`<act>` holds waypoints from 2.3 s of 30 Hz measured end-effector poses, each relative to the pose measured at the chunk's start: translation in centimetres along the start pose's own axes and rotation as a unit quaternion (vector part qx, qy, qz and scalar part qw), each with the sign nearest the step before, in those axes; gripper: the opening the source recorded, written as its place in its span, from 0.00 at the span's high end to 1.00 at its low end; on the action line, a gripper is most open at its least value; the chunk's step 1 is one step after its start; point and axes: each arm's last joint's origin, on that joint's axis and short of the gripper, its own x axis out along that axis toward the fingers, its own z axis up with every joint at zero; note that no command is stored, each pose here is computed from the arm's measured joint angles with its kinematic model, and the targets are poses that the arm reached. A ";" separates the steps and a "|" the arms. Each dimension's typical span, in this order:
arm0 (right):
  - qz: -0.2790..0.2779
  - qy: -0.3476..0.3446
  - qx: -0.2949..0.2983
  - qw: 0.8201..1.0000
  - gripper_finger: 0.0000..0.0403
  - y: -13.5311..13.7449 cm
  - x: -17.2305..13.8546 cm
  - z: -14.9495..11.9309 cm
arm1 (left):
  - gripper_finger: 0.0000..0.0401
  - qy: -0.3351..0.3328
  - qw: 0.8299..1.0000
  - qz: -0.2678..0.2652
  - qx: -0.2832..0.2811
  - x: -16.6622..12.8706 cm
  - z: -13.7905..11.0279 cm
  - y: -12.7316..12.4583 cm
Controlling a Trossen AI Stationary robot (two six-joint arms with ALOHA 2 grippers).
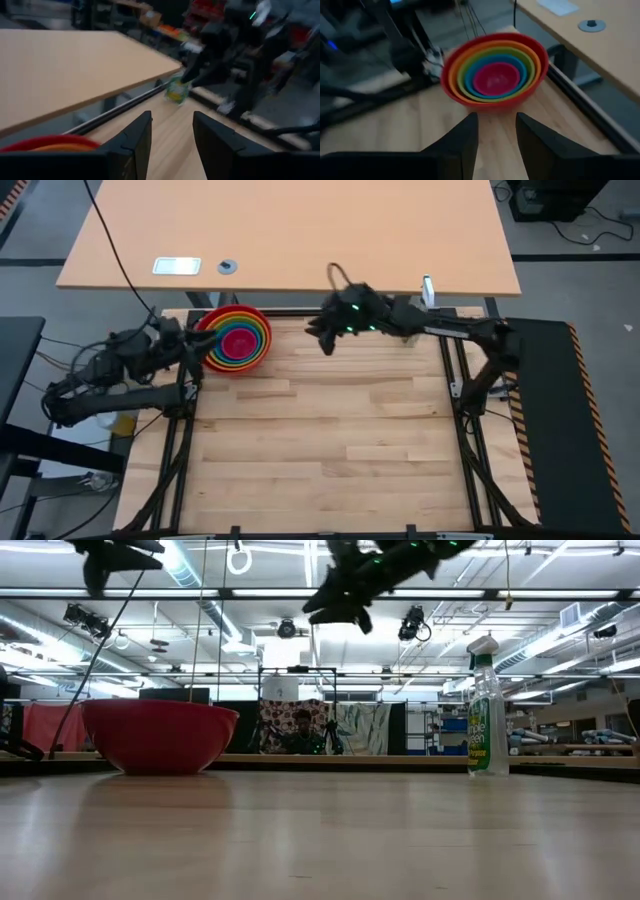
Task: Nest bowls inside each other
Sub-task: Return to Home Position
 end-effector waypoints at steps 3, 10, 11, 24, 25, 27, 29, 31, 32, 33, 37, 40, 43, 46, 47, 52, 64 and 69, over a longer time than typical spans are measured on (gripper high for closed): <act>0.011 -0.030 0.038 0.999 0.66 -0.2 -1.8 -2.5 | 0.64 -0.027 0.999 -0.022 -0.022 1.3 -1.9 0.2; 0.018 -0.112 0.108 0.988 0.66 -1.3 -7.5 -7.7 | 0.71 -0.074 0.992 -0.038 -0.092 3.7 -5.7 0.7; 0.016 -0.122 0.118 0.985 0.66 -1.6 -8.3 -8.5 | 0.72 -0.078 0.991 -0.041 -0.104 3.8 -6.2 0.8; -0.028 -0.213 0.196 0.957 0.67 -3.7 -16.4 -15.2 | 0.91 -0.104 0.984 0.001 -0.145 1.2 -8.2 2.7; -0.032 -0.219 0.202 0.954 0.68 -3.9 -16.7 -15.8 | 0.92 -0.103 0.984 0.002 -0.148 1.0 -8.3 2.8; -0.033 -0.225 0.217 0.949 0.69 -4.2 -17.2 -16.8 | 0.94 -0.103 0.983 -0.005 -0.155 0.7 -8.4 2.9; -0.031 -0.227 0.230 0.946 0.69 -4.3 -17.5 -17.8 | 0.96 -0.096 0.983 -0.011 -0.156 0.8 -8.4 2.8; -0.030 -0.227 0.240 0.943 0.70 -4.4 -17.6 -18.7 | 0.98 -0.094 0.983 -0.013 -0.156 0.9 -8.5 2.8; -0.029 -0.229 0.245 0.942 0.70 -4.5 -17.7 -19.1 | 0.99 -0.096 0.983 -0.014 -0.158 0.9 -8.5 2.8; -0.029 -0.230 0.250 0.940 0.70 -4.6 -17.8 -19.6 | 0.99 -0.094 0.982 -0.013 -0.161 1.0 -8.7 2.8; -0.017 -0.251 0.267 0.930 0.72 -4.7 -18.0 -20.8 | 0.99 -0.087 0.979 -0.042 -0.182 1.7 -9.5 2.7; -0.006 -0.266 0.277 0.923 0.73 -4.8 -18.0 -21.6 | 1.00 -0.077 0.975 -0.064 -0.197 2.5 -10.8 2.8; 0.001 -0.271 0.291 0.917 0.73 -4.9 -18.0 -22.5 | 1.00 -0.091 0.970 -0.076 -0.212 3.1 -11.6 2.8; 0.008 -0.272 0.313 0.910 0.75 -5.2 -17.7 -23.8 | 1.00 -0.099 0.965 -0.085 -0.226 3.6 -12.6 2.9; 0.011 -0.273 0.321 0.907 0.75 -5.3 -17.6 -24.3 | 1.00 -0.096 0.964 -0.088 -0.232 3.8 -13.0 3.0; 0.007 -0.264 0.328 0.907 0.77 -5.4 -17.4 -24.7 | 1.00 -0.086 0.955 -0.106 -0.264 4.6 -14.8 3.3; -0.021 -0.279 0.335 0.900 0.78 -5.6 -17.5 -24.8 | 0.98 -0.060 0.967 -0.069 -0.236 4.9 -15.8 3.6; -0.022 -0.265 0.257 0.929 0.78 -5.5 -17.4 -24.8 | 0.95 -0.059 0.975 -0.077 -0.199 4.9 -15.8 3.6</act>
